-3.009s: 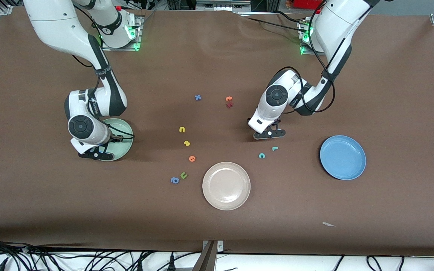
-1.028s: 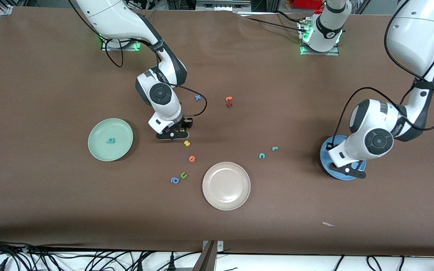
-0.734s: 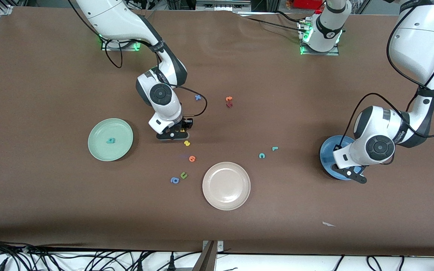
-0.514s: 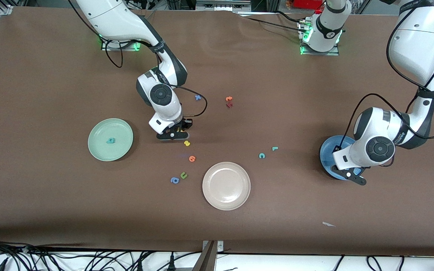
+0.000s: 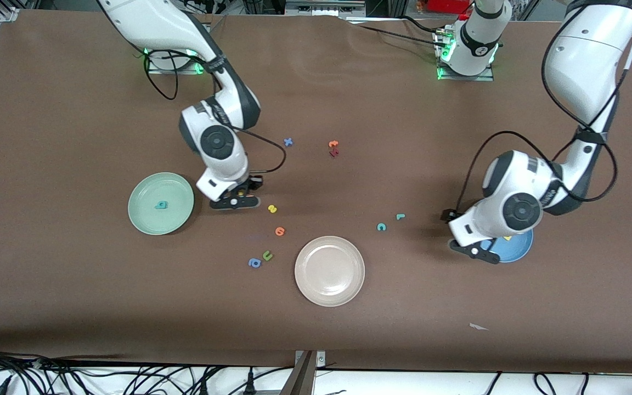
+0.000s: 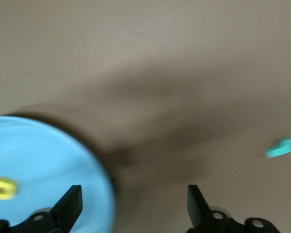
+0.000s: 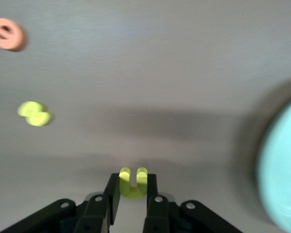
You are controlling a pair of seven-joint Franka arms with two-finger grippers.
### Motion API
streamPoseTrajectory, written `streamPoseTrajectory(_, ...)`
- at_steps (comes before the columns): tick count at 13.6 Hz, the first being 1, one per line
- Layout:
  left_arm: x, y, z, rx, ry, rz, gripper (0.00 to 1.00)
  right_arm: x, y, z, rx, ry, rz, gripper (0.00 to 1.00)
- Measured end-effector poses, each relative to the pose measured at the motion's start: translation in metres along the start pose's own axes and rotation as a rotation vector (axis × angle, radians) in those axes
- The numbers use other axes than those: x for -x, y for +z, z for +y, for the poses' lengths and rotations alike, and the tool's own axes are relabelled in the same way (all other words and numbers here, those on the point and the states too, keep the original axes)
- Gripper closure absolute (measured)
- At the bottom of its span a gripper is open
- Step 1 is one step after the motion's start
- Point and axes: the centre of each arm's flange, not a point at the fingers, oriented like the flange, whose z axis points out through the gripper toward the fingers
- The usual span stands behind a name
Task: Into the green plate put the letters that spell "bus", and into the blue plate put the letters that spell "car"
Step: 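Release the yellow block over the blue plate while the right gripper drops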
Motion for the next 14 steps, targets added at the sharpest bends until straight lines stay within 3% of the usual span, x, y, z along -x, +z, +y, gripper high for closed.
streamPoseTrajectory(3,0.003,0.009,0.048,0.041,-0.063,0.053,0.06,-0.009,-0.013,0.078,0.049,-0.098,-0.054,0.74)
streamPoseTrajectory(7,0.015,0.037,0.086,0.084,-0.173,0.115,0.07,0.001,0.016,0.153,0.079,-0.164,-0.136,0.74)
streamPoseTrajectory(9,0.02,0.042,0.114,0.075,-0.222,0.12,0.09,0.011,0.033,0.177,0.083,-0.178,-0.15,0.74)
streamPoseTrajectory(11,0.023,0.043,0.138,0.055,-0.249,0.127,0.12,0.021,0.049,0.186,0.082,-0.175,-0.14,0.61)
streamPoseTrajectory(14,0.024,0.045,0.143,0.029,-0.265,0.136,0.17,0.024,0.051,0.185,0.08,-0.176,-0.134,0.3)
